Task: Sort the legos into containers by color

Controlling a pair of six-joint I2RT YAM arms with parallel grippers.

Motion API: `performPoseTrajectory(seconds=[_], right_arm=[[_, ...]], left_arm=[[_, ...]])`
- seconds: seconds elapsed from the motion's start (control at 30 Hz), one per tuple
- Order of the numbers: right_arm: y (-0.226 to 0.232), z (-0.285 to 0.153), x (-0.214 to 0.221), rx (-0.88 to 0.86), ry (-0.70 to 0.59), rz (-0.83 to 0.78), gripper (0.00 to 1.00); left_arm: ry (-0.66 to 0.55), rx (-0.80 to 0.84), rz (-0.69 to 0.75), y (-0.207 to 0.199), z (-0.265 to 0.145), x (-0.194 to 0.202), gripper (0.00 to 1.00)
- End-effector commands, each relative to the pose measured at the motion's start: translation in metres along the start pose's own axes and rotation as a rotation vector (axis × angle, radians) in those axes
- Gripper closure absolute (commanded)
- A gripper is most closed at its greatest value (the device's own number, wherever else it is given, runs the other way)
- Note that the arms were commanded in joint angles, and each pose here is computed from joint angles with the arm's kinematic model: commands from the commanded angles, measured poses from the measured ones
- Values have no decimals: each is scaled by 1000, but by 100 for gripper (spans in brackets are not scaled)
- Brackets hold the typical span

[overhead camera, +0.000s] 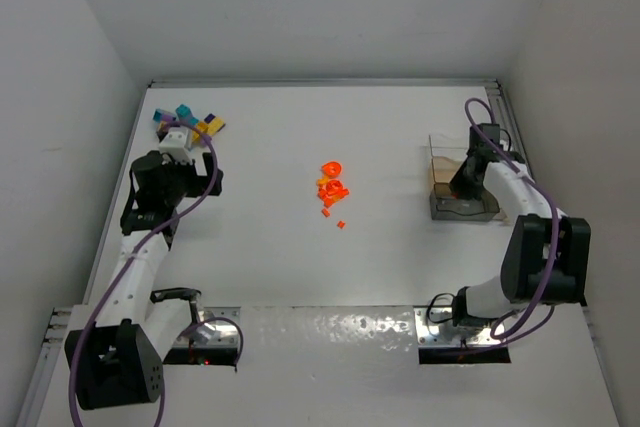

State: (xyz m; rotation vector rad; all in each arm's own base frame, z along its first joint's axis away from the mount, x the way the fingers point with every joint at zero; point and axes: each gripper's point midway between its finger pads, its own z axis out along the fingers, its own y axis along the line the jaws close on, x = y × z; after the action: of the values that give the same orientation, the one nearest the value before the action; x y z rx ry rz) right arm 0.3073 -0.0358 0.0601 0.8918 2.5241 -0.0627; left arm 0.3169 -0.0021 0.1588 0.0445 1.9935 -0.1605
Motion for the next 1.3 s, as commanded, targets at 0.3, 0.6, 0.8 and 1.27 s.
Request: performPoseTrajectory(seconds=[0.3,0.6,0.8,1.27], right_arm=[[8,-1,-23,-16,-61,-71,56],[58,-49,-44,-145,-177,-442,64],[187,-71,83,-436,-102,-1052,44],[228,-30,194,-532,96,-1318,37]], left_arm=[[-52,-30,26,5,-3,-12,0],[-60,-35,37,6,-4,-15,0],[-81,17,108,-1,-2,-19,6],[-23,-86,218,20,-10,-9,8]])
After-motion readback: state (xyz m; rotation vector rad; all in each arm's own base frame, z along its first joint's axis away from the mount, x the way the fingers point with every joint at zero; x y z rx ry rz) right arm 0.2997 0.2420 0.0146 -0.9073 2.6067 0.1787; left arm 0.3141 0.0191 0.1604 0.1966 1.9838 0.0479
